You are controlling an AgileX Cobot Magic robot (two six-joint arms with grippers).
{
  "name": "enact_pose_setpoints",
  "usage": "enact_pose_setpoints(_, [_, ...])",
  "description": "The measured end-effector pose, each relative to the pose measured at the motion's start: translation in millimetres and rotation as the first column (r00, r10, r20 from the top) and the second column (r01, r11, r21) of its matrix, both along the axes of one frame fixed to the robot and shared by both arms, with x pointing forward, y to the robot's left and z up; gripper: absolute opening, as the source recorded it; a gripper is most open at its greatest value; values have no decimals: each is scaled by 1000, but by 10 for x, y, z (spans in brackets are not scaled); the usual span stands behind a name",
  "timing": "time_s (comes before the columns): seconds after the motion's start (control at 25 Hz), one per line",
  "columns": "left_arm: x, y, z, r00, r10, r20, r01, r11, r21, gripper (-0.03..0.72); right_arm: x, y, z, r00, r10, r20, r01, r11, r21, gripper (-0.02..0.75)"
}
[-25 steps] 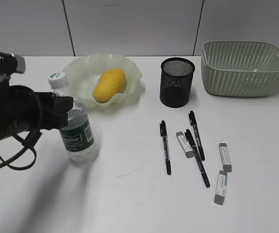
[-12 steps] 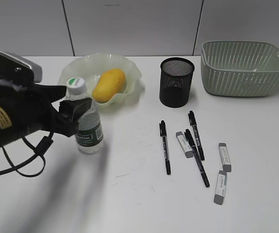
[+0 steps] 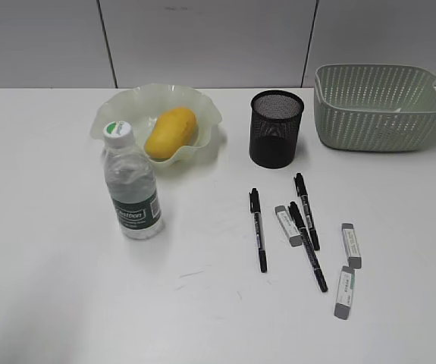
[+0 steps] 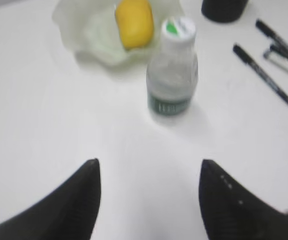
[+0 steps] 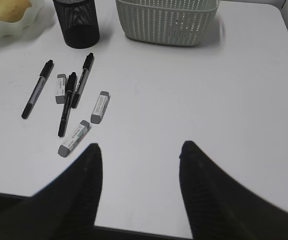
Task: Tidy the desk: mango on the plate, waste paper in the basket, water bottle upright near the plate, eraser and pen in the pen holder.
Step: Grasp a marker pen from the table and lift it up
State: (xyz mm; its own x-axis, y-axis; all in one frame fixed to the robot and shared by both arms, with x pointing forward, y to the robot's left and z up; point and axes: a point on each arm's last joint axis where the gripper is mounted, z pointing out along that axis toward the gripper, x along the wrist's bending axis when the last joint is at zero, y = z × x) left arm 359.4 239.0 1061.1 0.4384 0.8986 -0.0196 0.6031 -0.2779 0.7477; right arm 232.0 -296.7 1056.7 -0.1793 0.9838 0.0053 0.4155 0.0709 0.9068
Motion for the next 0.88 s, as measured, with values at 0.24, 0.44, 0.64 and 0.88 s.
enact_pose_setpoints(0.24, [-960, 517, 50, 1000, 13, -25, -13, 1000, 14, 426, 2, 0, 1, 1000, 0, 0, 0, 1000, -1, 402])
enact_pose_setpoints(0.44, [-1292, 711, 43, 973, 75, 217, -45, 989, -138, 417, 191, 78, 89, 996, 69, -47, -71, 997, -26, 402])
enact_pose_setpoints(0.64, [-1251, 710, 16, 959, 165, 231, -132, 980, -151, 379, 950, 252, 144, 970, 105, -219, -98, 994, 44, 402])
enact_pose_setpoints(0.88, [-1273, 718, 19, 947, 205, 247, -169, 973, -159, 372, 2404, 521, -422, 779, 94, -620, -73, 996, 59, 402])
